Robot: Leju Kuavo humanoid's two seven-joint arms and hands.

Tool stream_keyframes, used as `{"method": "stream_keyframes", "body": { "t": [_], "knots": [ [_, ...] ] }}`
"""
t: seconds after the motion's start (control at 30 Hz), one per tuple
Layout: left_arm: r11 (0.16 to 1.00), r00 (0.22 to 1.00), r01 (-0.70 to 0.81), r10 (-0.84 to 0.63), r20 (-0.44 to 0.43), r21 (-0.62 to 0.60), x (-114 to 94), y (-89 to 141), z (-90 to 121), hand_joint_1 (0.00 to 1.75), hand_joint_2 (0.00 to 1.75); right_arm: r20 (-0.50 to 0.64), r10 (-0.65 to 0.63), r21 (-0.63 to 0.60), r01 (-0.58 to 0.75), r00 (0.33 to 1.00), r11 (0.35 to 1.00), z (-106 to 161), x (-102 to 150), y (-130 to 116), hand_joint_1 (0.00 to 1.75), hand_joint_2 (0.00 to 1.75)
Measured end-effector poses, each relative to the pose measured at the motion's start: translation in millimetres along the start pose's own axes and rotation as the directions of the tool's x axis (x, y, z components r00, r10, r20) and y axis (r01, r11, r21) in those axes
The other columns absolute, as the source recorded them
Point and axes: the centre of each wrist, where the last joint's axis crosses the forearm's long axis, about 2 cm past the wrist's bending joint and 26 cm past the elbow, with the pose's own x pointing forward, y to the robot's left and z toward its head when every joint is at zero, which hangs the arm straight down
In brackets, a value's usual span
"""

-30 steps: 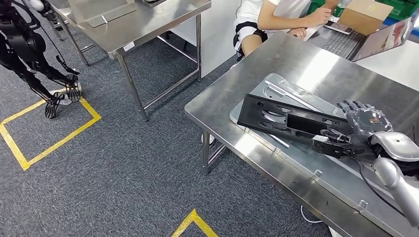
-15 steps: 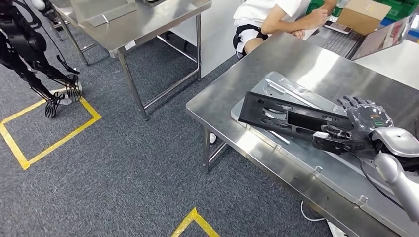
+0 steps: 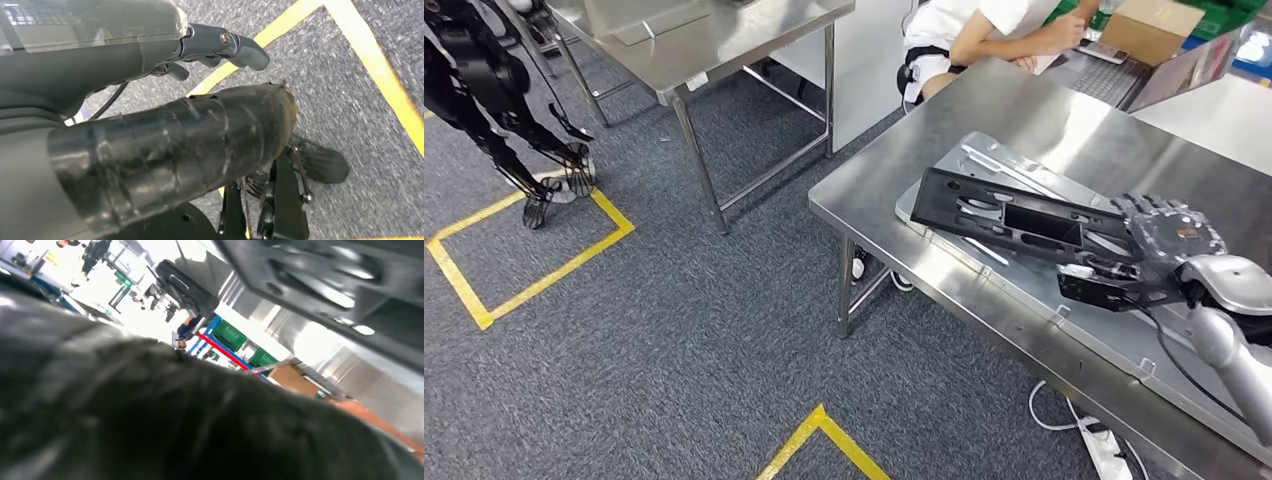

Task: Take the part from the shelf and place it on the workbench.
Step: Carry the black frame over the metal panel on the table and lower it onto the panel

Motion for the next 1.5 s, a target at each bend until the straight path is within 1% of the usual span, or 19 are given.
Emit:
{"method": "stream_keyframes", "body": {
  "t": [0.33, 0.53, 0.83, 1.1, 1.5],
  "knots": [
    [1.000, 1.000, -0.008, 0.008, -0.006, 0.002, 0.6, 0.3, -0.2, 0.00, 0.00, 0.009, -0.002, -0.004, 0.002, 1.000, 1.000, -2.8, 1.9, -2.4, 0.00, 0.00],
    [1.000, 1.000, -0.017, 0.017, -0.004, 0.001, 2.0, 0.3, -0.7, 0.00, 0.00, 0.007, 0.002, -0.036, -0.002, 1.000, 0.999, -7.4, -1.4, -16.3, 0.00, 0.00],
    [1.000, 1.000, -0.024, 0.024, -0.008, 0.004, 0.8, 2.8, -0.4, 0.00, 0.00, 0.020, -0.004, -0.017, 0.005, 1.000, 1.000, -9.6, -1.0, -12.0, 0.00, 0.00],
    [1.000, 0.999, -0.028, 0.028, -0.020, 0.007, -0.2, 3.3, -0.1, 0.00, 0.00, 0.021, -0.017, -0.051, 0.018, 1.000, 0.999, -11.3, -4.7, -21.7, 0.00, 0.00],
    [0.999, 0.999, -0.040, 0.041, -0.033, 0.030, 0.3, 8.2, -0.5, 0.00, 0.00, 0.037, -0.001, -0.039, 0.003, 0.999, 0.999, -15.1, -1.3, -24.2, 0.00, 0.00]
  ]
}}
